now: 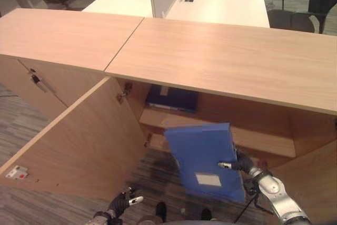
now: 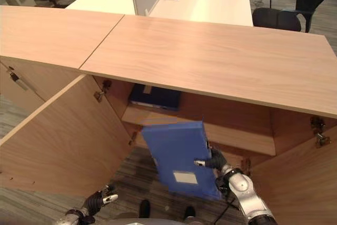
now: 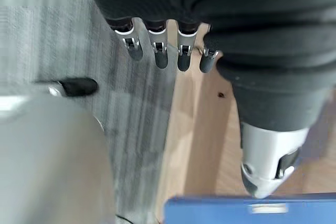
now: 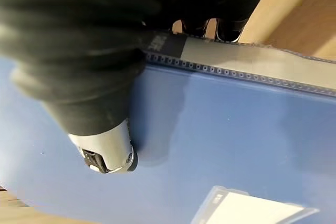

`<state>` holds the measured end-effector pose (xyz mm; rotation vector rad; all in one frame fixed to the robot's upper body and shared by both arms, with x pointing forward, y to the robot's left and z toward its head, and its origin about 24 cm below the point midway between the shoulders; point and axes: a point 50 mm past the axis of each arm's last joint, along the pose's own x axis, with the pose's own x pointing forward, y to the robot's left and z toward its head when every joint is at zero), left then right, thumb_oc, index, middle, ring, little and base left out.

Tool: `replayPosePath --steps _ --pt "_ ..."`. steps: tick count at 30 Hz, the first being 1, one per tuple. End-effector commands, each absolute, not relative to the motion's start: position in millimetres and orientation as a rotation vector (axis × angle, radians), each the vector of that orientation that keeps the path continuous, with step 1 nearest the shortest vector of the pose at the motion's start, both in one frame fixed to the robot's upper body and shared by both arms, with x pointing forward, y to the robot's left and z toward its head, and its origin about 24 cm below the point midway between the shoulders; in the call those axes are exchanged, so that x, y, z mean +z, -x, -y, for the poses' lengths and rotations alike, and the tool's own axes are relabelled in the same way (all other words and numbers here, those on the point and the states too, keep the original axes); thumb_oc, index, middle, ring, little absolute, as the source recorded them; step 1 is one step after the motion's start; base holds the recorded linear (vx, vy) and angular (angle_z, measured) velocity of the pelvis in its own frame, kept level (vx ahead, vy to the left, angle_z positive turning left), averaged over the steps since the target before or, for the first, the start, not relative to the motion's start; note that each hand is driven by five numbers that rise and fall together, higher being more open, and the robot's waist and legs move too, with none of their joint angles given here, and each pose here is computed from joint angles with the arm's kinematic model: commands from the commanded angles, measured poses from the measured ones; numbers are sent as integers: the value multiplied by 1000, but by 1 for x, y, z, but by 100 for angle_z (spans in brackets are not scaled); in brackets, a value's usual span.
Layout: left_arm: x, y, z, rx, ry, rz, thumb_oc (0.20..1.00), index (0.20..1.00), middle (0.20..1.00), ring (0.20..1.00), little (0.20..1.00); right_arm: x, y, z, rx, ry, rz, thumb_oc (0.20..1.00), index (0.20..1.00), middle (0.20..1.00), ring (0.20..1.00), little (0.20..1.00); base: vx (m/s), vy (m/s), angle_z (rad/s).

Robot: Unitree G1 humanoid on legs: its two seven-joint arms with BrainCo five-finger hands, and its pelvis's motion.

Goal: Put the empty folder in the office cabinet

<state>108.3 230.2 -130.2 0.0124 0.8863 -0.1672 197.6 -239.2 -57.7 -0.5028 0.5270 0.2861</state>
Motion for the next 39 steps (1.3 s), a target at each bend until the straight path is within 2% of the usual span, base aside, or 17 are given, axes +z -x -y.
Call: replayPosePath --steps 1,3,5,8,12,13,19,20,23,26,34,39 --pt "-119 -142 -232 -214 -116 -802 1000 1000 1000 1000 1000 -38 -224 243 251 591 -409 200 200 200 200 200 15 -16 6" --pt "-120 -143 -233 -217 -138 -808 1000 1000 1000 1000 1000 -51 -216 252 198 552 -491 200 200 200 200 200 38 -31 14" --pt "-120 -144 -235 -211 -143 -815 1000 1000 1000 1000 1000 -67 -206 261 72 371 -571 200 200 200 200 200 34 -40 20" --pt "-121 -145 -235 -207 -144 -822 1000 1000 1000 1000 1000 -71 -208 263 -46 185 -566 200 200 200 200 200 -1 -14 6" --pt "-120 -152 -232 -225 -172 -819 1000 1000 1000 1000 1000 -62 -229 269 -239 -95 -466 200 200 200 200 200 -45 -16 1" --pt "-118 -158 -228 -251 -194 -804 1000 1000 1000 1000 1000 -49 -245 274 -329 -232 -378 200 200 200 200 200 -79 -9 3" --pt "-114 -166 -219 -298 -210 -773 1000 1000 1000 1000 1000 -16 -276 288 -494 -496 -171 200 200 200 200 200 -22 4 1" --pt "-110 -172 -209 -335 -188 -730 1000 1000 1000 1000 1000 7 -293 294 -577 -634 -36 200 200 200 200 200 -17 28 3" --pt "-113 -166 -212 -330 -189 -756 1000 1000 1000 1000 1000 25 -300 310 -619 -696 44 200 200 200 200 200 0 0 0" --pt "-122 -143 -211 -350 -197 -810 1000 1000 1000 1000 1000 53 -304 341 -743 -749 167 200 200 200 200 200 -22 11 0" --pt "-117 -139 -212 -391 -204 -793 1000 1000 1000 1000 1000 108 -318 373 -868 -948 363 200 200 200 200 200 -40 25 -5" --pt "-108 -144 -213 -421 -209 -744 1000 1000 1000 1000 1000 141 -313 400 -951 -1046 471 200 200 200 200 200 -42 -2 -3"
